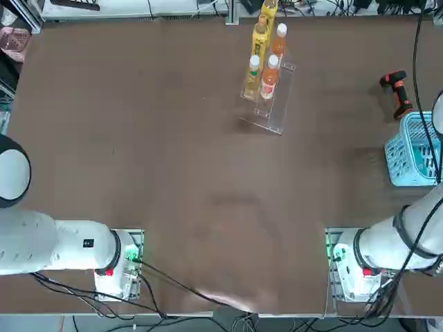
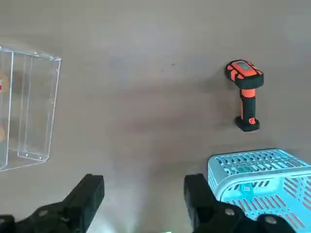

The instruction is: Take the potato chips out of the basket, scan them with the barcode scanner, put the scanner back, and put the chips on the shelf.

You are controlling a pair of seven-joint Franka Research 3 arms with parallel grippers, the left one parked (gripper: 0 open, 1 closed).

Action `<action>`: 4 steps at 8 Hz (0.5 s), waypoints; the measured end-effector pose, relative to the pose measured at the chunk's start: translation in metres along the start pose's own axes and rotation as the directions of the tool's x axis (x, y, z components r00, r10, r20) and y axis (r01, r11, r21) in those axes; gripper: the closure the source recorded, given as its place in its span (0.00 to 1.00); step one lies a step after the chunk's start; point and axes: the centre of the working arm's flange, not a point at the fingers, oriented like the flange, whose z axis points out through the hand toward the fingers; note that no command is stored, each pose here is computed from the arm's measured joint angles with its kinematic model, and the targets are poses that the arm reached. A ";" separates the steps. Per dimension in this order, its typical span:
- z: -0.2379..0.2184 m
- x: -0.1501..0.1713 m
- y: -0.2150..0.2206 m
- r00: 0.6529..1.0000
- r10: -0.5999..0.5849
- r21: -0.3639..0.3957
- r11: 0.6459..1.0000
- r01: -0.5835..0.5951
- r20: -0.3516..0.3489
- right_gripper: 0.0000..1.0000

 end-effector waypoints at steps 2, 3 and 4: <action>0.000 0.000 0.000 1.000 -0.004 0.000 1.000 0.004 0.001 0.00; 0.000 -0.001 0.000 1.000 -0.005 0.000 1.000 0.005 0.004 0.00; 0.000 -0.002 0.000 1.000 -0.006 0.000 1.000 0.006 0.011 0.00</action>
